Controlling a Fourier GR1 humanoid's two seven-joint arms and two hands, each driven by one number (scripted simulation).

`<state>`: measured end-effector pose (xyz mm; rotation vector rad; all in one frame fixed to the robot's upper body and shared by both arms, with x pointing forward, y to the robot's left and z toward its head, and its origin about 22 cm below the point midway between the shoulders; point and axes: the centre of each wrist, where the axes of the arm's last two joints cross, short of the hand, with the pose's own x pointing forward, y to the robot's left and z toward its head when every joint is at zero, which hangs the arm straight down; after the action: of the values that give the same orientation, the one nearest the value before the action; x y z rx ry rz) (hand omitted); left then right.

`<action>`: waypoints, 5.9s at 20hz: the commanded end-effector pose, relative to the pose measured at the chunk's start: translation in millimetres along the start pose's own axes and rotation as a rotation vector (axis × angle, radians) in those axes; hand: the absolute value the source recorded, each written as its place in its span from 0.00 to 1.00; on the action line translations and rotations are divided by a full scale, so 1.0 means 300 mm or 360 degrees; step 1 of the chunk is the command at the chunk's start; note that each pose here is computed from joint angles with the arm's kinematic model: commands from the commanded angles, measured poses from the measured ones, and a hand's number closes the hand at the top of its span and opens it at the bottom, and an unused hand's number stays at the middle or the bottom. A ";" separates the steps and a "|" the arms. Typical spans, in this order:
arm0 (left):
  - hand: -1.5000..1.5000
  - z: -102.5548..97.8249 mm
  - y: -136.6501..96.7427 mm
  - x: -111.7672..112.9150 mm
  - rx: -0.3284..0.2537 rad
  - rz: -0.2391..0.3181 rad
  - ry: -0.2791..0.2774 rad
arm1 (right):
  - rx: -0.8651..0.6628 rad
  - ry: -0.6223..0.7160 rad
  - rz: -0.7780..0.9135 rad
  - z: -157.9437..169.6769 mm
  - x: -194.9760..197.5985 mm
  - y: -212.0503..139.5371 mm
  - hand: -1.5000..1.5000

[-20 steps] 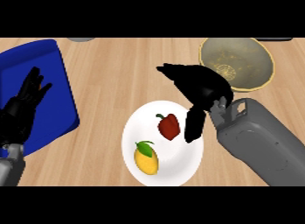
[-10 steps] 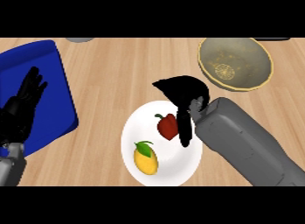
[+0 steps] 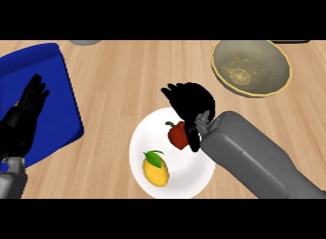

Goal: Pick the bell pepper from the plate and place it in the bowl

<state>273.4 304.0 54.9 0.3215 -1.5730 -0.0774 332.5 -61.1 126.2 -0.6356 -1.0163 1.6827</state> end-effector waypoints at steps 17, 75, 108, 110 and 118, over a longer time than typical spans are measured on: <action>0.50 -0.036 -0.020 -0.019 0.0013 0.0008 -0.0002 | 0.0075 0.0062 -0.0031 -0.123 0.000 0.201 0.00; 0.50 0.028 -0.003 0.009 0.0006 -0.0006 0.0006 | -0.1313 -0.0080 -0.0727 0.267 -0.459 -0.254 1.00; 0.50 -0.037 -0.036 0.018 -0.0039 0.0015 -0.0012 | -0.1114 -0.0174 -0.1573 -0.011 -0.989 -0.105 0.00; 0.50 -0.035 -0.057 0.047 -0.0054 0.0042 -0.0059 | -0.1285 -0.0228 -0.1777 0.001 -1.000 -0.124 0.00; 0.50 -0.042 -0.015 0.037 -0.0055 0.0015 -0.0049 | -0.1244 -0.0263 -0.2056 0.267 -1.280 -0.069 0.00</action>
<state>285.5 295.2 61.9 0.2905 -1.5978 -0.0963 427.8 -405.0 151.5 -0.2101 -1.7017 0.2177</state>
